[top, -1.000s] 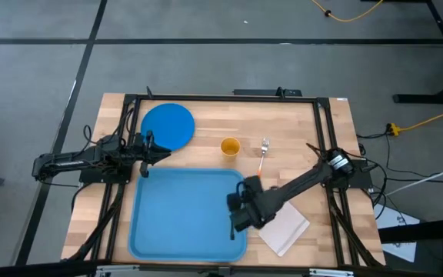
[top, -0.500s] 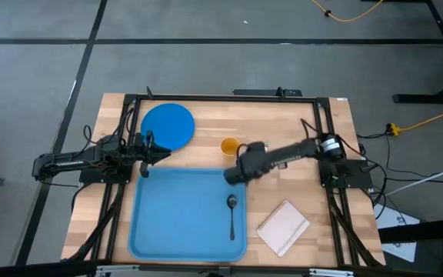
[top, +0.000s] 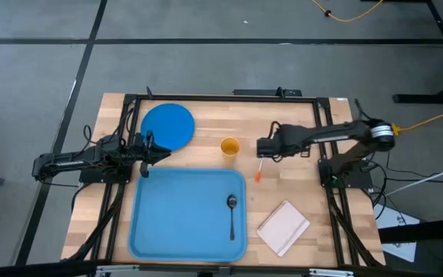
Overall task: Pick and place plate/cup/fork/spoon on tray
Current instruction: Put the orange fork on the blue tray
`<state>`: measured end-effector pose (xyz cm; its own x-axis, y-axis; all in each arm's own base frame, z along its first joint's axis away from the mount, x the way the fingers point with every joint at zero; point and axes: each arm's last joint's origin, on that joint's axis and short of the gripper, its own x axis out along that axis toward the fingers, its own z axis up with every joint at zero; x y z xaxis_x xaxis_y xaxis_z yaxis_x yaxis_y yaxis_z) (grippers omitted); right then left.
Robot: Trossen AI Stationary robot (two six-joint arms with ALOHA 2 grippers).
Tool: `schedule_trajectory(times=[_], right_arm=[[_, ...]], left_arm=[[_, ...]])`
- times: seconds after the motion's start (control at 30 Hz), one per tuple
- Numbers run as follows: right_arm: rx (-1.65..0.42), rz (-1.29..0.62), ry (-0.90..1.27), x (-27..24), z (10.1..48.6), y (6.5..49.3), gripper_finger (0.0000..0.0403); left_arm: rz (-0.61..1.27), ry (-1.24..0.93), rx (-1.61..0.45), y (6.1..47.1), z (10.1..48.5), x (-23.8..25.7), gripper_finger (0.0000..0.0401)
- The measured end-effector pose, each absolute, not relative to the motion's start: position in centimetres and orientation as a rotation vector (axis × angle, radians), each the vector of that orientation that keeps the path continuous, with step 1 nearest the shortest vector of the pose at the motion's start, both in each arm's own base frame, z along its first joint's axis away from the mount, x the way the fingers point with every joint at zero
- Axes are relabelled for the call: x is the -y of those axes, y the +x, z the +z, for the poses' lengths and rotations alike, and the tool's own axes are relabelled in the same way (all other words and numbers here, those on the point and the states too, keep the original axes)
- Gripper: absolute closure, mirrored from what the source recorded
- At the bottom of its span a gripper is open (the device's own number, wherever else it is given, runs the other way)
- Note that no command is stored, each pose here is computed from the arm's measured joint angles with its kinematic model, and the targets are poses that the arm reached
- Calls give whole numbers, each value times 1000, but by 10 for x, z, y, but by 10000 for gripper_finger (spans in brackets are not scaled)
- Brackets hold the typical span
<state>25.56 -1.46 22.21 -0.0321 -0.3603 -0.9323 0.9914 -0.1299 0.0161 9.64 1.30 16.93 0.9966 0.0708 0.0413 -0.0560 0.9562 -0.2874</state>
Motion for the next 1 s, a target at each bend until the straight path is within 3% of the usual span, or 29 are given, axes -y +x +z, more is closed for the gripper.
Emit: schedule_trajectory(times=[0.23, 0.43, 1.0], right_arm=[[-659, -1127, 1096, 13, 164, 274, 350], [-706, -1153, 1125, 13, 140, 265, 350], [-739, -1096, 1173, 18, 140, 267, 350]], left_arm=[[64, -290, 51, 96, 169, -13, 342], [64, -290, 51, 96, 169, -13, 342], [64, -290, 52, 96, 169, -13, 342]])
